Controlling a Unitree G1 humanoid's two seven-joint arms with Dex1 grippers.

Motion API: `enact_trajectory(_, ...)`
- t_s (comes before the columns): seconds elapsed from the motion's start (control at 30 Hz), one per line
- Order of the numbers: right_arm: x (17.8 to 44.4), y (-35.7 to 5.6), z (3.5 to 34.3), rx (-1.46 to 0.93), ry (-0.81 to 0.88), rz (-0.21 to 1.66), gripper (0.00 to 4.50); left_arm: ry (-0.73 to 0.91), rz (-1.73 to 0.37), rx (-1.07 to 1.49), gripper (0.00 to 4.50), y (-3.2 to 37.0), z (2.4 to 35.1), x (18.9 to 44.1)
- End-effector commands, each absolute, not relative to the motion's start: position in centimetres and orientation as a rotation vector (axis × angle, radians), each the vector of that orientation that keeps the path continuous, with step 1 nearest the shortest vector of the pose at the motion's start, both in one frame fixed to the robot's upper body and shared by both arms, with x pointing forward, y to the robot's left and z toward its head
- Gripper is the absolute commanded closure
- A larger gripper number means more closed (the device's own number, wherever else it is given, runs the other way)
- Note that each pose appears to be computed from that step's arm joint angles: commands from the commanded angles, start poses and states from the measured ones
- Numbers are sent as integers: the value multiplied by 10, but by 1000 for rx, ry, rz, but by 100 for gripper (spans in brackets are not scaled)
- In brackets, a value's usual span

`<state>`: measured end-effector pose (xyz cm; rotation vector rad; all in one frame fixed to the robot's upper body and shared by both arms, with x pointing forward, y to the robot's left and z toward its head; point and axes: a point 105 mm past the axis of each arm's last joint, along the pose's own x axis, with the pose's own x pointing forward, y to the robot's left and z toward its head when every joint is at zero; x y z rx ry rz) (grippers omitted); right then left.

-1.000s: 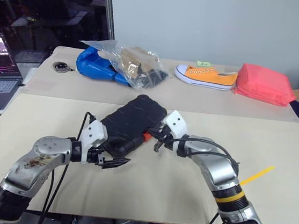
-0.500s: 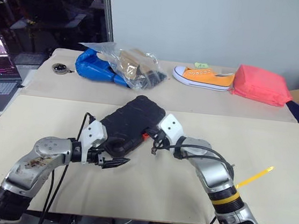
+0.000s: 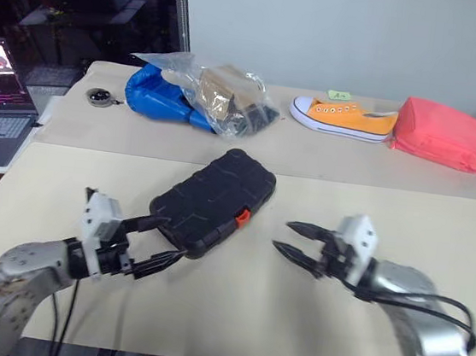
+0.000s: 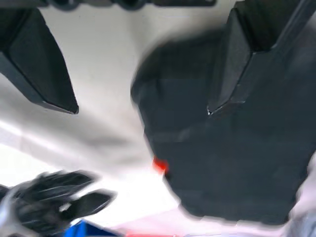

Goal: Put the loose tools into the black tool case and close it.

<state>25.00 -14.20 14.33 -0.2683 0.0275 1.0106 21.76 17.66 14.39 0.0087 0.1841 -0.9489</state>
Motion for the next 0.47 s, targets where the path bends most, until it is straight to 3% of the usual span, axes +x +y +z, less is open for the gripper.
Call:
enact_trajectory(0.03, 231, -165, 157, -320, 19, 1022, 30, 189, -955, 26, 0, 181, 152, 199)
enact_trajectory(0.07, 226, -177, 158, -331, 40, 1001, 2, 209, -942, 29, 0, 185, 149, 193)
enact_trajectory(0.47, 201, -223, 157, -406, 120, 899, 2, 318, -889, 38, 0, 206, 127, 178)
